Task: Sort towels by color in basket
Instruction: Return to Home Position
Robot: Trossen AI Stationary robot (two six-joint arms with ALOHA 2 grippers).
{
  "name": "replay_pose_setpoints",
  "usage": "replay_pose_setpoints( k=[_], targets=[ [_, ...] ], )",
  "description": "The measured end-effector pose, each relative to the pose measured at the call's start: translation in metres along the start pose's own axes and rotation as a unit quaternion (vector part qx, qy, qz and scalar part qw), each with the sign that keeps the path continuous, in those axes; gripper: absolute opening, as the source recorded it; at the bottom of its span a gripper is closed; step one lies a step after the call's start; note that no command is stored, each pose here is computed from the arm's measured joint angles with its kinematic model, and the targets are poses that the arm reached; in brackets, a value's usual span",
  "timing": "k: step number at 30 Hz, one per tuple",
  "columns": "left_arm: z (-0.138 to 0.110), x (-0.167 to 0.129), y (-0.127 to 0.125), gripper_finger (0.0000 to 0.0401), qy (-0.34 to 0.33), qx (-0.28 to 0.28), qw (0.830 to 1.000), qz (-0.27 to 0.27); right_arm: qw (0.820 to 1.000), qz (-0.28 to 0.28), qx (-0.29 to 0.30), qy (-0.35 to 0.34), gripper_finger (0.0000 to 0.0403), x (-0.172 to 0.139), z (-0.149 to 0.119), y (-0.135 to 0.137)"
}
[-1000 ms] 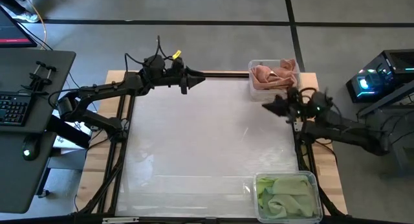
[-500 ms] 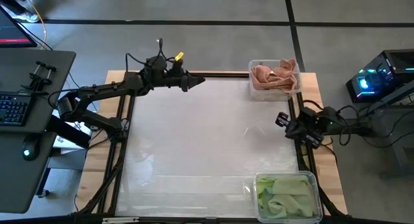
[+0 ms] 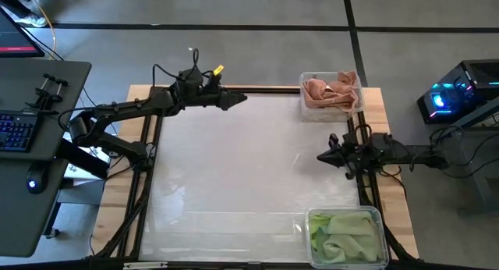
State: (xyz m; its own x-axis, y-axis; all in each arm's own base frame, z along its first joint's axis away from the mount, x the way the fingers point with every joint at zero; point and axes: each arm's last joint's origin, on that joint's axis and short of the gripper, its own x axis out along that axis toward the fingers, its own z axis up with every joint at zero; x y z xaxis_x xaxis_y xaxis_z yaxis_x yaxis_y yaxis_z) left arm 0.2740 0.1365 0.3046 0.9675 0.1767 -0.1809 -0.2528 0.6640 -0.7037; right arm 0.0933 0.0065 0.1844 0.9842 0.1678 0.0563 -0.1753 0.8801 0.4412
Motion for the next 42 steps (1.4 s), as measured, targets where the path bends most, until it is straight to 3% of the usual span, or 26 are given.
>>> replay_pose_setpoints(
  k=[8,17,29,33,42],
  targets=[
    [0.000,0.000,0.000,0.0195,0.000,0.000,1.000,0.000,0.991,-0.132,-0.025,0.016,0.0000,-0.001,-0.009,-0.012],
    [0.000,0.000,0.000,0.0195,0.001,0.004,1.000,0.000,0.991,-0.134,-0.019,0.022,0.0000,-0.001,-0.010,-0.012],
    [-0.002,-0.001,-0.001,0.0195,0.027,-0.015,0.999,-0.019,0.981,-0.117,-0.149,0.046,0.0000,0.000,-0.010,-0.012],
    [-0.002,-0.004,-0.005,0.0195,0.027,0.025,0.999,-0.026,0.981,-0.117,-0.149,0.046,0.0000,0.000,-0.010,-0.012],
    [-0.005,-0.004,-0.004,0.0195,0.036,0.180,0.983,-0.023,0.981,-0.117,-0.149,0.047,0.0000,0.000,-0.010,-0.012]
  ],
)
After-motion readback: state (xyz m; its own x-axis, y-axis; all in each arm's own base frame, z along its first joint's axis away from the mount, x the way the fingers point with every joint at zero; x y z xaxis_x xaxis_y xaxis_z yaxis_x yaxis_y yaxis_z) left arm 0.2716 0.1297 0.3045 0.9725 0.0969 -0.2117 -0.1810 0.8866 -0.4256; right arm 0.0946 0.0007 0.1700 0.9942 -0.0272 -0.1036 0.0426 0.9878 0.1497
